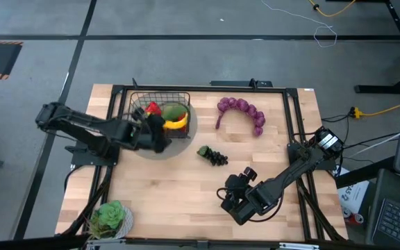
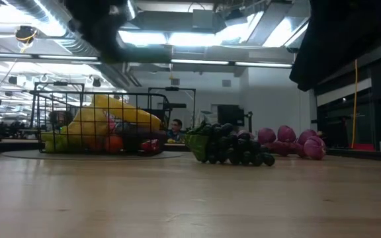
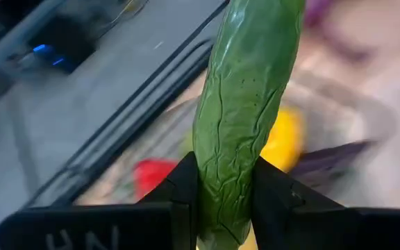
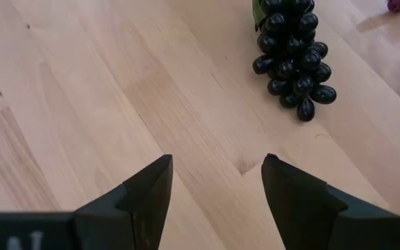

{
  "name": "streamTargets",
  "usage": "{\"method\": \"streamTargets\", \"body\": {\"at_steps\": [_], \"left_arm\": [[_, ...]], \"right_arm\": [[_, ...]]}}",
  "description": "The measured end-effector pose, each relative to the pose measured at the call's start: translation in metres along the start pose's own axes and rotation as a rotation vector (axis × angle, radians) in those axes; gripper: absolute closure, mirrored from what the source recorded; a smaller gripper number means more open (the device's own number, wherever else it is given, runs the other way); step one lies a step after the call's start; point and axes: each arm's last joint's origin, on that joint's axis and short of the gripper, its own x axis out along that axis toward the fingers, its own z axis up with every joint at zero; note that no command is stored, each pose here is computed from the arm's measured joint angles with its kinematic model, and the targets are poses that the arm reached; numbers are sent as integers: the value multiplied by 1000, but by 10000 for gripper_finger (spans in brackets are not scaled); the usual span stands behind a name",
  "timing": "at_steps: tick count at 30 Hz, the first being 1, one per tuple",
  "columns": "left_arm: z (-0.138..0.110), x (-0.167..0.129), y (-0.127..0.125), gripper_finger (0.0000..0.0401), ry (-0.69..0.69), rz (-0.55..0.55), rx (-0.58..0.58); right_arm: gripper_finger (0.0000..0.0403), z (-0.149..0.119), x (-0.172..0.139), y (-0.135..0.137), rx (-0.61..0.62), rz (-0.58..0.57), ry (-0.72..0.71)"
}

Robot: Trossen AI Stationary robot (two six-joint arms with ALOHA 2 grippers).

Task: Build produce basket
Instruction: Put the cucumber into the wire basket, then put the black grapes into the wire basket

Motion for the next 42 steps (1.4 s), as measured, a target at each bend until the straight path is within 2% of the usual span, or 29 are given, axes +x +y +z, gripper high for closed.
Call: {"method": "streamTargets", "body": {"at_steps": [4,7,11,16,21,23,27,34,42], "left_arm": [[-5,18,24,320,116,156,77],[-4,29,37,299,142,241,18],[-3,38,44,250,213,219,-32],[-4,44,44,196,261,200,-18],[-3,46,46,170,237,246,-16],[-3,45,47,168,230,254,-53],[-5,44,43,167,279,180,-143],[-10,33,26,166,377,-13,-202],[-16,8,2,166,360,-136,-288]], "right_arm": [[181,0,0,0,0,0,0],[181,0,0,0,0,0,-1],[181,0,0,0,0,0,-1],[181,0,0,0,0,0,-1],[181,0,0,0,1,0,-1],[181,0,0,0,0,0,-1],[181,0,0,0,1,0,-1],[181,1,0,1,8,4,-21],[181,2,0,2,19,14,-35]]}}
